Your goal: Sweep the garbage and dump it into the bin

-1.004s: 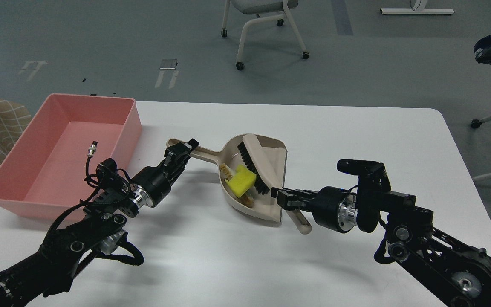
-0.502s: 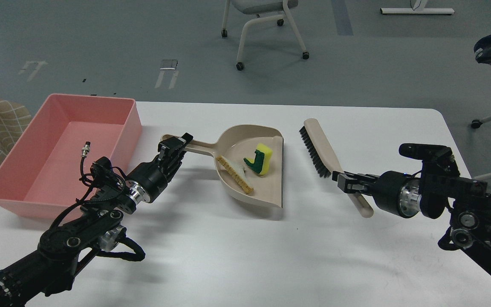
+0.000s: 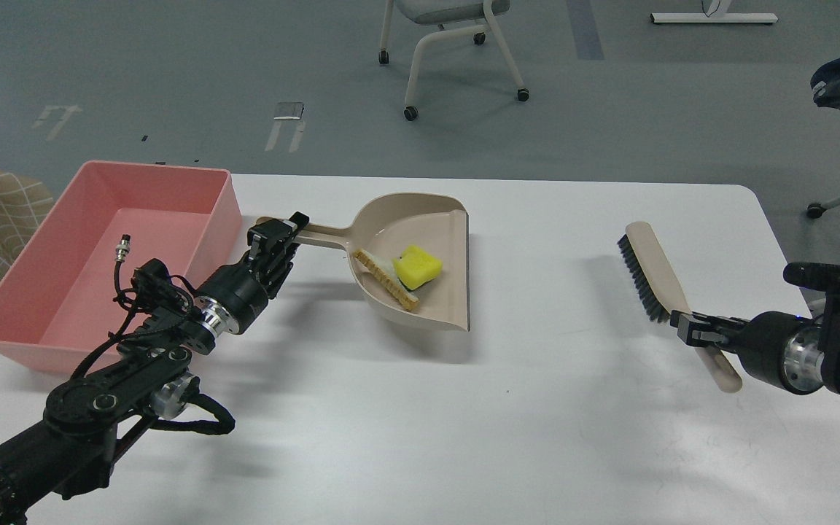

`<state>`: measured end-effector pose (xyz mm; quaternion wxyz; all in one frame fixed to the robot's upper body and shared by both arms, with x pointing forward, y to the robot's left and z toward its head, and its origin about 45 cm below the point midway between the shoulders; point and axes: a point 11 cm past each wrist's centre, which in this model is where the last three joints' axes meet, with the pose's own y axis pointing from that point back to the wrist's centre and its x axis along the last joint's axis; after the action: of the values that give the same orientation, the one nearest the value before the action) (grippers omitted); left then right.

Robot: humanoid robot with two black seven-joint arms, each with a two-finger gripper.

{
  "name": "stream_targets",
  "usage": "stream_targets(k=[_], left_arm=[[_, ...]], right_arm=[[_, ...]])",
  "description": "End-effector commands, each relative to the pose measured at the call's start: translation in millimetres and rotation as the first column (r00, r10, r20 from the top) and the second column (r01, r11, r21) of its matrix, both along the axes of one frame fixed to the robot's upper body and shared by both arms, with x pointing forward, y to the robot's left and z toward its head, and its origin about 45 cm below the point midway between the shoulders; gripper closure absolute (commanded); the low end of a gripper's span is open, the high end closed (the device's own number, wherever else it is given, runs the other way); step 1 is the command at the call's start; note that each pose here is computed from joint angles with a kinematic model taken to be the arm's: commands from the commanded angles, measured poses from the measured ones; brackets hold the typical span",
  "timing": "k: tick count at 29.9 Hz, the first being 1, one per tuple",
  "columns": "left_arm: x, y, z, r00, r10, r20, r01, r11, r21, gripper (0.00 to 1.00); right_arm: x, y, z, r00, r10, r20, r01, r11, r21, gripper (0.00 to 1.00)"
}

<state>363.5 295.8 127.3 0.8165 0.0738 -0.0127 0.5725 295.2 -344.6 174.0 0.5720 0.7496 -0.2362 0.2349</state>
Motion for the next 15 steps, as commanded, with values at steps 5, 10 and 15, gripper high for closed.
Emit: stream_targets(k=[5, 10, 15], left_arm=[[18, 29, 31, 0.998, 0.052, 0.043, -0.051, 0.998, -0.023, 0.93], [19, 39, 54, 0.996, 0.046, 0.078, -0.044, 0.998, -0.034, 0.93], [19, 47, 63, 0.995, 0.056, 0.088, -0.053, 0.998, -0.037, 0.93]], right_arm=[[-8, -19, -3, 0.999, -0.024, -0.023, 0.023, 0.999, -0.047, 1.0], [-17, -27, -10, 0.998, -0.036, -0.052, 0.033, 0.997, -0.064, 1.0], [-19, -26, -11, 0.997, -0.044, -0.06, 0.041, 0.998, -0.045, 0.39]])
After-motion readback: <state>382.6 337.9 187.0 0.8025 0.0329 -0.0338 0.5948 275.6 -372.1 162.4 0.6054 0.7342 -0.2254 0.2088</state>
